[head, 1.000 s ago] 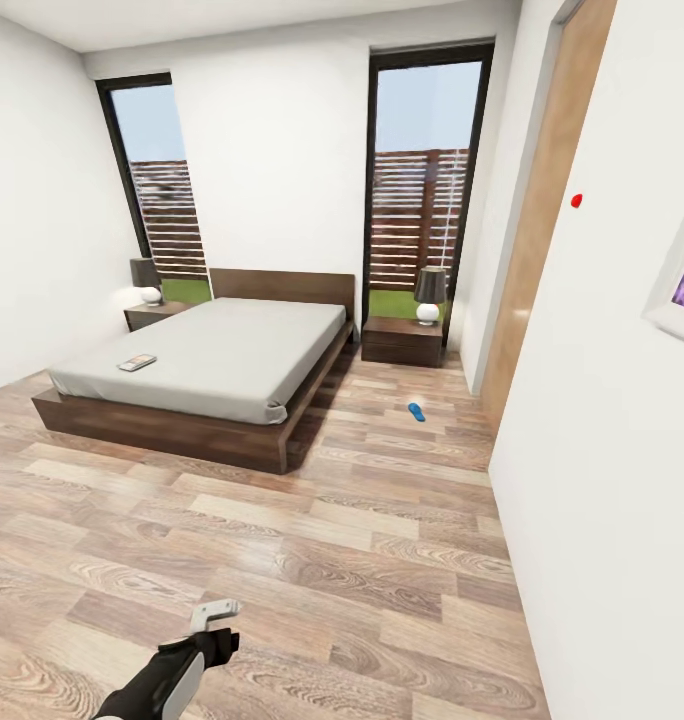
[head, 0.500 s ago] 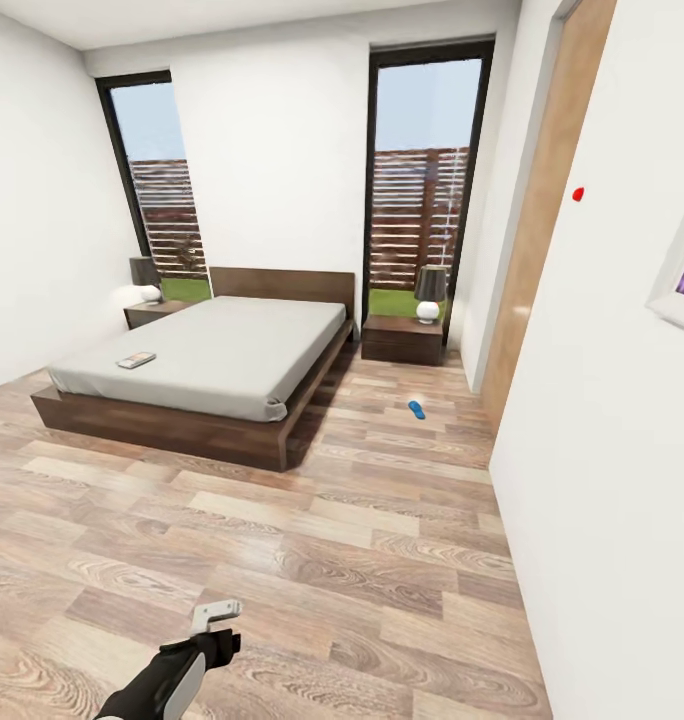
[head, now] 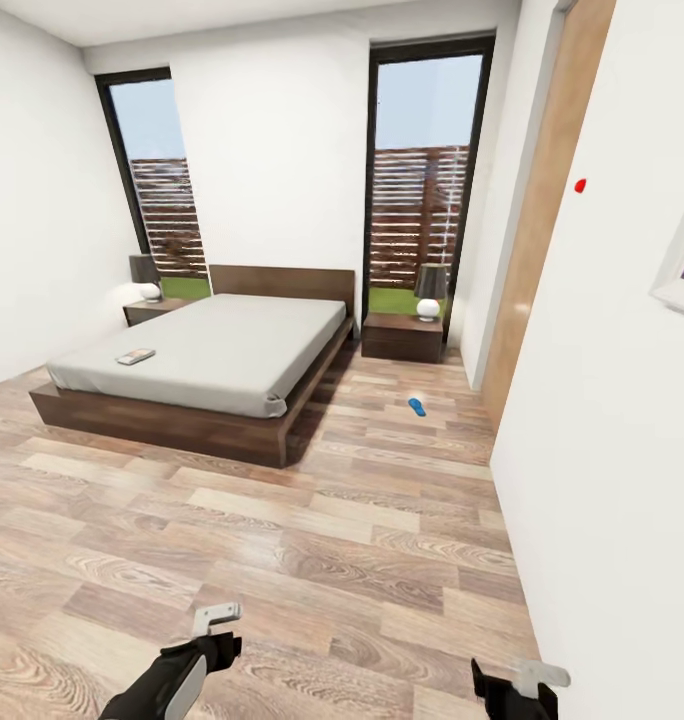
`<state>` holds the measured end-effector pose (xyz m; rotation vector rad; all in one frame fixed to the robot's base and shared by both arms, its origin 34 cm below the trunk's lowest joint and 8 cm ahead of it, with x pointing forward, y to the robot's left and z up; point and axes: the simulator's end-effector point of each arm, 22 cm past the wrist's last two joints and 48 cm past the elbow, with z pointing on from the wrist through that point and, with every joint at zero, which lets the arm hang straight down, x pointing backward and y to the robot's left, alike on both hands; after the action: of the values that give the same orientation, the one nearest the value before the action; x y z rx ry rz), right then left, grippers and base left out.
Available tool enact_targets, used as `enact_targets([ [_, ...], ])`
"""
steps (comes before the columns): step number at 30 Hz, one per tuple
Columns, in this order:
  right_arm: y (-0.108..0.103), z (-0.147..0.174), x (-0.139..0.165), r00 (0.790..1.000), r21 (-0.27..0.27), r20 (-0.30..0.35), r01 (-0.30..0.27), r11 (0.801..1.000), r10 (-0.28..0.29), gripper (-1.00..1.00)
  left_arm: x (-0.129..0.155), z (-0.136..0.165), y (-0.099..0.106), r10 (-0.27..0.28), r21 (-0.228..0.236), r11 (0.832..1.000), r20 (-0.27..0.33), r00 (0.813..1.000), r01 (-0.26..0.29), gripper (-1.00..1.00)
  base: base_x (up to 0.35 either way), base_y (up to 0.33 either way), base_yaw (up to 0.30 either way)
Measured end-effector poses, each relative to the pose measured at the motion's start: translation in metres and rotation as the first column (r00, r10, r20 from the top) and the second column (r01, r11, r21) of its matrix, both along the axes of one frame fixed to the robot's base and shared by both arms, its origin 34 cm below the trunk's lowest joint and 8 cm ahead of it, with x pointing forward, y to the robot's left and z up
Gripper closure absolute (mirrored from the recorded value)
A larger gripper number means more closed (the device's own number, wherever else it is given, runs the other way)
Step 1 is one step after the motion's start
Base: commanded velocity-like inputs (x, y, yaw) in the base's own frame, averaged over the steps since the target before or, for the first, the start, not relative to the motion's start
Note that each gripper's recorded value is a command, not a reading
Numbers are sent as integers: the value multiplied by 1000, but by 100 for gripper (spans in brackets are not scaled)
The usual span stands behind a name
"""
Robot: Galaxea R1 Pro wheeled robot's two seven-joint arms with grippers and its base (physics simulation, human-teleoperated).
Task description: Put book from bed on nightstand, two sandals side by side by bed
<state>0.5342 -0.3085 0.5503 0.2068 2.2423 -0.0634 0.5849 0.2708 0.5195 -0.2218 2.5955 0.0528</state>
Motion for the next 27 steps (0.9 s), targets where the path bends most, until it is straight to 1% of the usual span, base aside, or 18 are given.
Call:
enact_targets([
  [3, 0, 8, 20, 998, 40, 43, 33, 999, -35, -100, -3, -7, -1, 0, -2, 1000, -4, 1000, 0, -100, 0, 0, 0],
  [6, -1, 14, 31, 989, 149, 78, 113, 982, -125, -100, -6, -14, -1, 0, -4, 1000, -7, 1000, 0, -100, 0, 0, 0],
  [7, -3, 18, 36, 978, 219, 92, 161, 962, -185, -100, -7, -16, -1, -1, -5, 1000, -8, 1000, 0, -100, 0, 0, 0],
  [8, -4, 19, 38, 970, 261, 99, 188, 947, -220, -100, -7, -18, -2, -1, -6, 1000, -9, 1000, 1, -100, 0, 0, 0],
  [9, -6, 25, 43, 953, 337, 109, 233, 912, -284, -100, -8, -21, -3, -2, -8, 1000, -12, 1000, 2, -100, 0, 0, 0],
  [10, -7, 26, 45, 942, 375, 111, 254, 891, -316, -100, -10, -24, -5, -4, -10, 1000, -14, 1000, 3, -100, 0, 0, 0],
  [11, -8, 30, 49, 923, 444, 111, 287, 849, -370, -100, -12, -28, -8, -5, -14, 1000, -21, 1000, 5, -100, 0, 0, 0],
  [12, -6, 33, 53, 905, 526, 99, 305, 794, -413, -100, -15, -32, -10, -7, -17, 1000, -28, 1000, 7, -100, 0, 0, 0],
  [13, 1, 38, 58, 896, 608, 84, 301, 735, -436, -100, -17, -35, -11, -9, -19, 1000, -32, 999, 8, -100, 0, 0, 0],
  [14, 6, 39, 60, 895, 646, 75, 292, 705, -439, -100, -18, -38, -12, -9, -20, 1000, -34, 999, 8, -100, 0, 0, 0],
  [16, 32, 42, 64, 915, 760, 22, 247, 601, -404, -100, -21, -43, -13, -10, -22, 1000, -38, 999, 9, -100, 0, 0, 0],
  [17, 46, 42, 63, 930, 799, -8, 227, 557, -368, -100, -21, -45, -14, -10, -22, 1000, -40, 999, 10, -100, 0, 0, 0],
  [18, 67, 41, 59, 951, 844, -54, 207, 494, -305, -100, -22, -48, -14, -11, -24, 1000, -42, 999, 10, -100, 0, 0, 0],
  [19, 74, 40, 57, 957, 857, -69, 202, 474, -283, -100, -23, -50, -14, -11, -24, 1000, -42, 999, 10, -100, 0, 0, 0],
  [23, 81, 34, 55, 963, 872, -83, 194, 449, -255, -100, -24, -58, -14, -11, -25, 1000, -43, 999, 10, -100, 0, 0, 0],
  [25, 84, 36, 56, 967, 881, -69, 174, 439, -244, -100, -25, -62, -14, -11, -25, 1000, -43, 999, 10, -100, 0, 0, 0],
  [26, 86, 48, 62, 974, 894, -33, 130, 429, -226, -100, -25, -64, -15, -11, -25, 1000, -43, 999, 10, -100, 0, 0, 0],
  [27, 85, 55, 64, 978, 899, -14, 105, 426, -210, -100, -26, -66, -15, -11, -26, 1000, -43, 999, 10, -100, 0, 0, 0],
])
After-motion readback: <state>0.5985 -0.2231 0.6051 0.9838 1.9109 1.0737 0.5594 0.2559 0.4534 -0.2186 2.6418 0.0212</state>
